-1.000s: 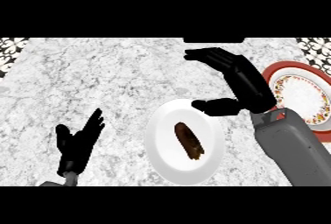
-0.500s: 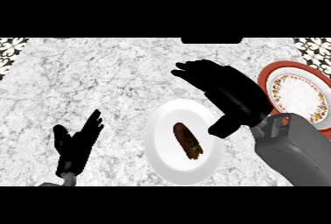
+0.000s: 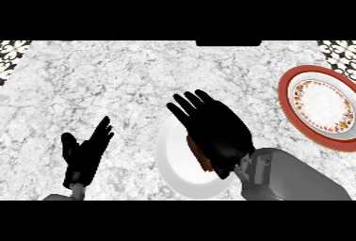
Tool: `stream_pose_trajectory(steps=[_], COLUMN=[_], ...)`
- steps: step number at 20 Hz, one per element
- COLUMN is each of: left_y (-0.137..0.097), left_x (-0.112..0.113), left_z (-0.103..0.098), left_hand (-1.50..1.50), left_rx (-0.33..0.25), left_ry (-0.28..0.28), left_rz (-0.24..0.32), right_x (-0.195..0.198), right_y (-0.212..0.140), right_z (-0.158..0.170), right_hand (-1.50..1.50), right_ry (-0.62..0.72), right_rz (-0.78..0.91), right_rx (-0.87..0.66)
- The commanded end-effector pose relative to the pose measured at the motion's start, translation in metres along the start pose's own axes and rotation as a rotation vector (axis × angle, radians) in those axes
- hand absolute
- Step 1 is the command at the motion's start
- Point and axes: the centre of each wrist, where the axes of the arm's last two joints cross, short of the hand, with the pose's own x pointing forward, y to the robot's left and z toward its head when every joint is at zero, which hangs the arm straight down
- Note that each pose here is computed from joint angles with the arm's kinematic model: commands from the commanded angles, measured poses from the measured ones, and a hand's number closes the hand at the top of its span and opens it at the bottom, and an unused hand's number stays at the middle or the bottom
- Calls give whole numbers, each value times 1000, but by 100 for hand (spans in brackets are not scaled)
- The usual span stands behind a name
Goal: Pick the sweet potato from the plate and place it in the plate
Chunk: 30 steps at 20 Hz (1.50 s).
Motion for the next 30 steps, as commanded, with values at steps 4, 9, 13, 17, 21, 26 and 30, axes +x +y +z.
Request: stream_pose_trajectory(steps=[4, 9, 13, 17, 21, 26, 30], left_y=[5, 9, 0, -12, 1, -1, 13], left_x=[-2, -20, 8, 5, 12, 2, 7], left_z=[-1, 12, -9, 11, -2, -2, 7], left_hand=[0, 0, 0, 0, 0, 0, 0], left_rx=[-1, -13, -12, -2, -14, 7, -32], left_ry=[2, 0, 5, 11, 5, 8, 0], left_rz=[-1, -11, 5, 5, 19, 8, 18], right_x=[25, 39, 46, 39, 37, 22, 50], right_y=[56, 61, 81, 89, 105, 107, 125], right_z=[-14, -1, -25, -12, -2, -14, -31], right_hand=[-150, -150, -150, -150, -150, -150, -150], right_ry=[57, 125, 122, 108, 139, 202, 198], right_rz=[81, 77, 57, 48, 92, 181, 187], right_rx=[23, 104, 151, 129, 119, 104, 118])
